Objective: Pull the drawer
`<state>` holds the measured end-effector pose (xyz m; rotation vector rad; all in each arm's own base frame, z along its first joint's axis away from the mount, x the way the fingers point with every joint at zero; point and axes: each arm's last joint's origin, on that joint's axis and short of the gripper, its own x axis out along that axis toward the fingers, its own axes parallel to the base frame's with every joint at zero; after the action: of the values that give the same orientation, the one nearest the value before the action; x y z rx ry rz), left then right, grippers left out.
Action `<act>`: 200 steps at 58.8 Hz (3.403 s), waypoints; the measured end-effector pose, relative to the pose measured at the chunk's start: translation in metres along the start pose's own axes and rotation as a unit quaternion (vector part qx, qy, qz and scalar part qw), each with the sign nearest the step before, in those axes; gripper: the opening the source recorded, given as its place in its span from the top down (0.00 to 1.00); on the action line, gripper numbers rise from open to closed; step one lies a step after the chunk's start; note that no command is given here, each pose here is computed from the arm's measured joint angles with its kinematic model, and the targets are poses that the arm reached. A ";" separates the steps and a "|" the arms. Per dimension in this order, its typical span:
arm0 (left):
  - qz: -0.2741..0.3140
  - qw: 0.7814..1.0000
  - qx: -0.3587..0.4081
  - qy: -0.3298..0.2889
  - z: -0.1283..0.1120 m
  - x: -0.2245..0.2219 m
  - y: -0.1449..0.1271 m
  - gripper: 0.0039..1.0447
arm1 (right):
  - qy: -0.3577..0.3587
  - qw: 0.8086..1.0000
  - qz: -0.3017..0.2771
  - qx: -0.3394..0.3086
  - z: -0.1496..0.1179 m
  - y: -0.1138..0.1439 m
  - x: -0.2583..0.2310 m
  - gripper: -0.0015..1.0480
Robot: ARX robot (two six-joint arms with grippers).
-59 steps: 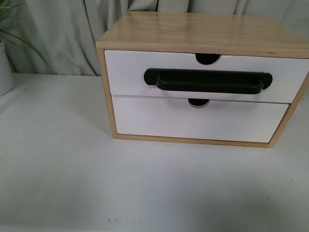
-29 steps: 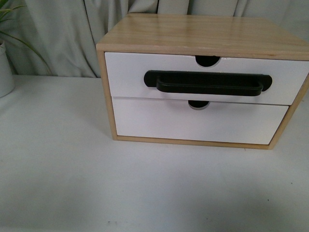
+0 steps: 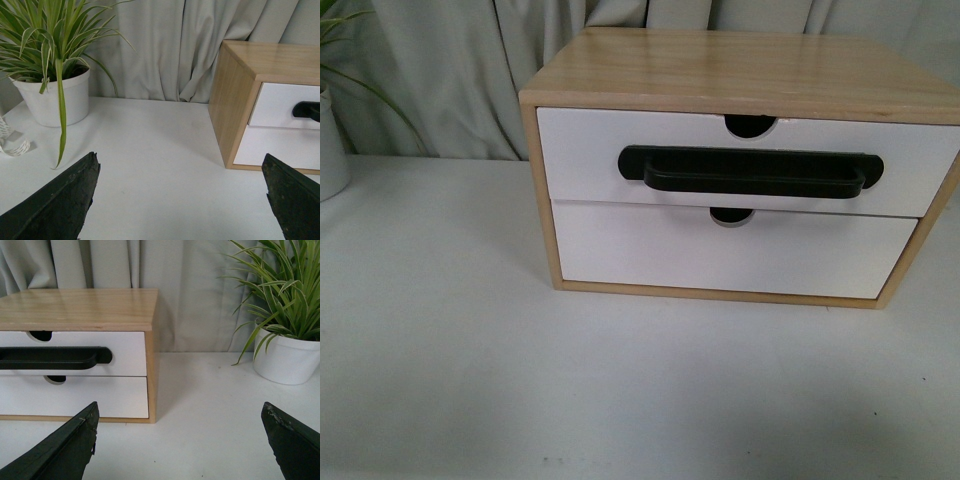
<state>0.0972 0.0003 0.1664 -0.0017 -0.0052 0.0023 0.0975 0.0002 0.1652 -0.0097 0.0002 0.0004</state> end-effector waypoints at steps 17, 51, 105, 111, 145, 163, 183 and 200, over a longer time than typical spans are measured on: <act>0.038 0.999 -0.016 0.027 -0.003 0.002 -0.002 0.06 | 0.062 0.997 -0.039 0.019 0.000 0.001 0.002 0.09; -0.410 0.848 0.334 0.043 0.047 0.093 -0.080 0.06 | 0.190 0.918 0.240 -0.251 0.062 0.008 0.075 0.09; -0.563 0.650 0.505 0.078 0.058 0.219 -0.185 0.06 | 0.224 0.789 0.431 -0.376 0.069 0.030 0.160 0.09; -0.559 0.650 0.508 0.082 0.055 0.227 -0.189 0.06 | 0.217 0.779 0.444 -0.386 0.068 0.040 0.166 0.09; -0.528 0.640 0.546 0.114 0.037 0.258 -0.185 0.06 | 0.206 0.753 0.463 -0.420 0.063 0.071 0.198 0.09; -0.529 0.627 0.558 0.124 0.031 0.261 -0.179 0.06 | 0.212 0.751 0.467 -0.417 0.051 0.076 0.210 0.09; -0.531 0.624 0.558 0.128 0.032 0.261 -0.179 0.06 | 0.217 0.752 0.467 -0.410 0.039 0.080 0.223 0.09; -0.534 0.622 0.558 0.131 0.031 0.260 -0.179 0.06 | 0.229 0.750 0.472 -0.404 0.034 0.082 0.225 0.09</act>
<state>0.3579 -0.1779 0.1992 1.2821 0.2985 -1.2205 0.3222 0.0823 0.1984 -0.8915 0.5049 1.0306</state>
